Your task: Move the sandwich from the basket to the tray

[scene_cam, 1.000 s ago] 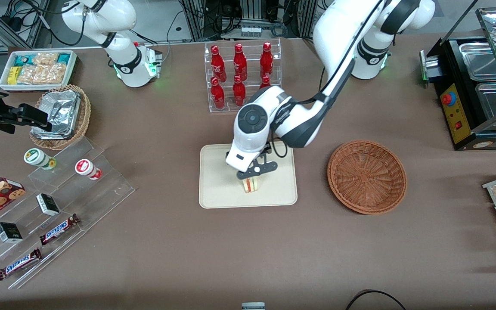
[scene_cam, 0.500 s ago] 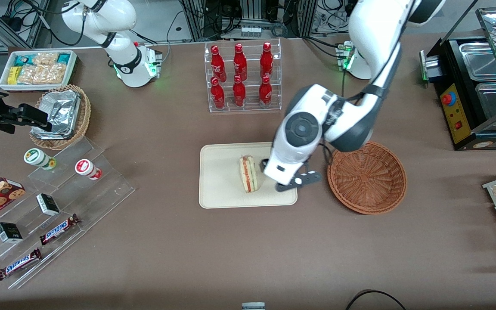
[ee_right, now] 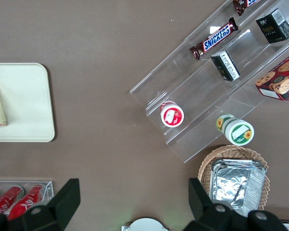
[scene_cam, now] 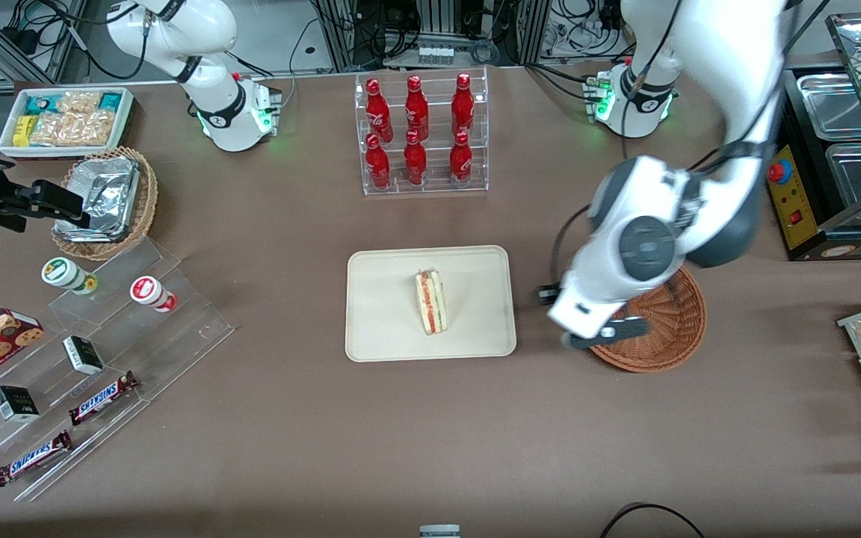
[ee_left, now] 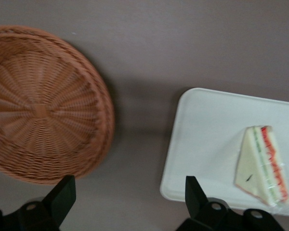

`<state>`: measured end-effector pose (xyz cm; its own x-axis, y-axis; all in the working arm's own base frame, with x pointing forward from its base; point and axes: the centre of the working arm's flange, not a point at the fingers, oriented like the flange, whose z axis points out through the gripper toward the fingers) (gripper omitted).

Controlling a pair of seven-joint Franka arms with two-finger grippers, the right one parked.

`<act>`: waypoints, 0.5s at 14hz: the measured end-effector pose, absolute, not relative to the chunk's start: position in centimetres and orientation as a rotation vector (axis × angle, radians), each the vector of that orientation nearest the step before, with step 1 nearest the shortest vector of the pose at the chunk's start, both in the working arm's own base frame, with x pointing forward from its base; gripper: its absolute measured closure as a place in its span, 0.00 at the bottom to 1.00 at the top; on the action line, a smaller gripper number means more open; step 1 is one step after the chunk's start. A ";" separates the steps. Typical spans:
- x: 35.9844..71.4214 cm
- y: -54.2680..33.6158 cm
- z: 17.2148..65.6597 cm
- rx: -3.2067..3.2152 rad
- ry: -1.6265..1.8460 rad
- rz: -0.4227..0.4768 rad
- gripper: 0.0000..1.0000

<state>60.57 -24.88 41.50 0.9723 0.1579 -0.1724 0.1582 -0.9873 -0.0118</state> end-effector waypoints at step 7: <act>59.0 -13.4 47.6 3.168 -0.053 -0.383 0.00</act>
<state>58.96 -13.42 47.63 0.9707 -0.0268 -0.2389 -0.0389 -0.9982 -0.0460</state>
